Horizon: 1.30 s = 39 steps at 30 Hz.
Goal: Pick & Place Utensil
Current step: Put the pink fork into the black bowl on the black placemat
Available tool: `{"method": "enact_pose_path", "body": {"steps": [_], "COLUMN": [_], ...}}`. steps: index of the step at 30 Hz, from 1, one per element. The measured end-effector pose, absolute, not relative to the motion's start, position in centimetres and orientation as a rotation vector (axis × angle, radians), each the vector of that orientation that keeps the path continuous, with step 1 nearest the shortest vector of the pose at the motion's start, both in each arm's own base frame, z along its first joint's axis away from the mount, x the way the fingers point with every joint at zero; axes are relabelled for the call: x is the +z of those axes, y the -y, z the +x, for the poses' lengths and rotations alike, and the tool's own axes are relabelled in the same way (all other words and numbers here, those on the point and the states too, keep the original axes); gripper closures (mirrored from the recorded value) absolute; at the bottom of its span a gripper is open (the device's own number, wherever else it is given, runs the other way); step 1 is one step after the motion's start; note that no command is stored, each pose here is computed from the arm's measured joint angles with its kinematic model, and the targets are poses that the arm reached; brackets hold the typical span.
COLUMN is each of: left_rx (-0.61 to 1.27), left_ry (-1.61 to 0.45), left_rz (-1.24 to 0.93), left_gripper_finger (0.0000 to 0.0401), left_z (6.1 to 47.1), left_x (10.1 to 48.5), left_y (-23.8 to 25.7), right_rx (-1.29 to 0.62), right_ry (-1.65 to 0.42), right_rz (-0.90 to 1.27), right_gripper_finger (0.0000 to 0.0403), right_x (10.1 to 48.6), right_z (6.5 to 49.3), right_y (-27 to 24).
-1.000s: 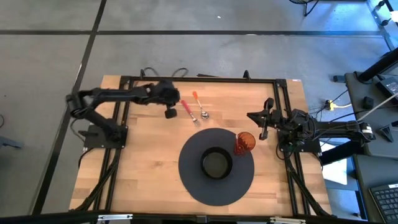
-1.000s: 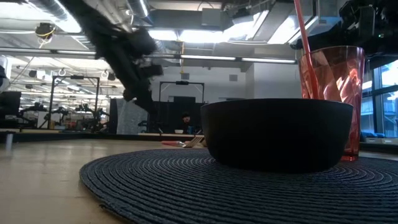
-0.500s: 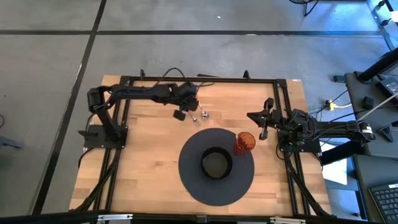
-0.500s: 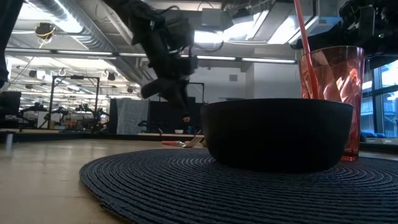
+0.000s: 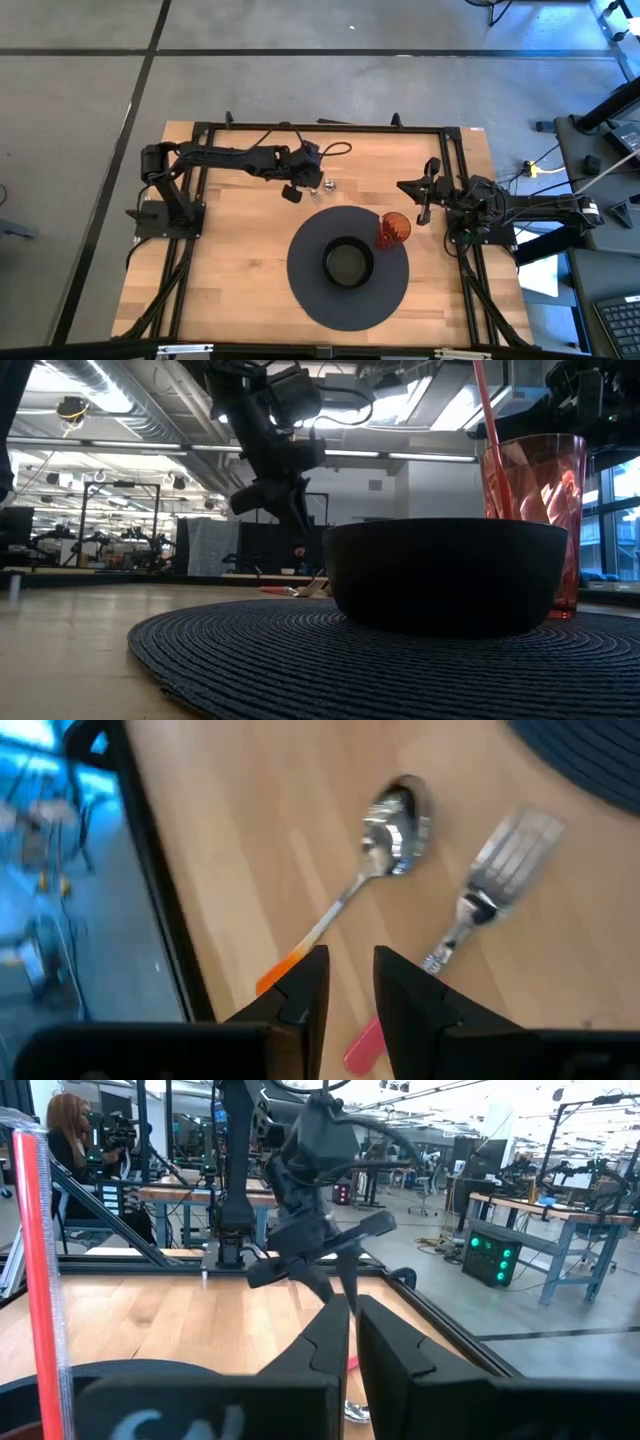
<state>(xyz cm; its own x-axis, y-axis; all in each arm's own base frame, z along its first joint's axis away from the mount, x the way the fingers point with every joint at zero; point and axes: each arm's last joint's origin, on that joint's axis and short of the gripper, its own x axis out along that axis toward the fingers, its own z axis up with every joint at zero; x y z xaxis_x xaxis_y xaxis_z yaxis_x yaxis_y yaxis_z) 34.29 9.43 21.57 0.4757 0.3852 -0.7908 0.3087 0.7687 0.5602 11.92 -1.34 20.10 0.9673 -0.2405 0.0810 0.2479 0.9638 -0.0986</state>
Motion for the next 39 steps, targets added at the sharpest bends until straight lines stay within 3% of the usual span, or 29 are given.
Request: {"method": "enact_pose_path", "body": {"steps": [6,13,18,34,39], "left_rx": [-0.115,0.078,0.094,-0.286,-0.286], "left_ry": [-1.164,-1.193,-1.162,-1.210,-1.207], "left_rz": [0.899,0.796,0.753,0.821,0.817], "left_gripper_finger": [0.0306,0.0309,0.0316,0.0236,0.0225], "left_z": [33.8,33.9,34.1,36.0,36.0], "left_x": [21.1,21.2,21.3,15.2,15.0], "left_y": [-9.2,-9.0,-8.7,-7.5,-8.2], "right_rx": [-0.247,-0.248,-0.247,-0.248,-0.247], "right_ry": [0.069,0.066,0.066,0.060,0.061], "right_rz": [-0.108,-0.108,-0.107,-0.113,-0.112], "right_gripper_finger": [0.0377,0.0377,0.0377,0.0377,0.0377], "right_x": [20.1,20.1,20.1,20.0,20.0], "right_z": [11.9,11.9,11.9,11.9,11.9], "right_y": [1.3,1.3,1.3,1.3,1.3]}}
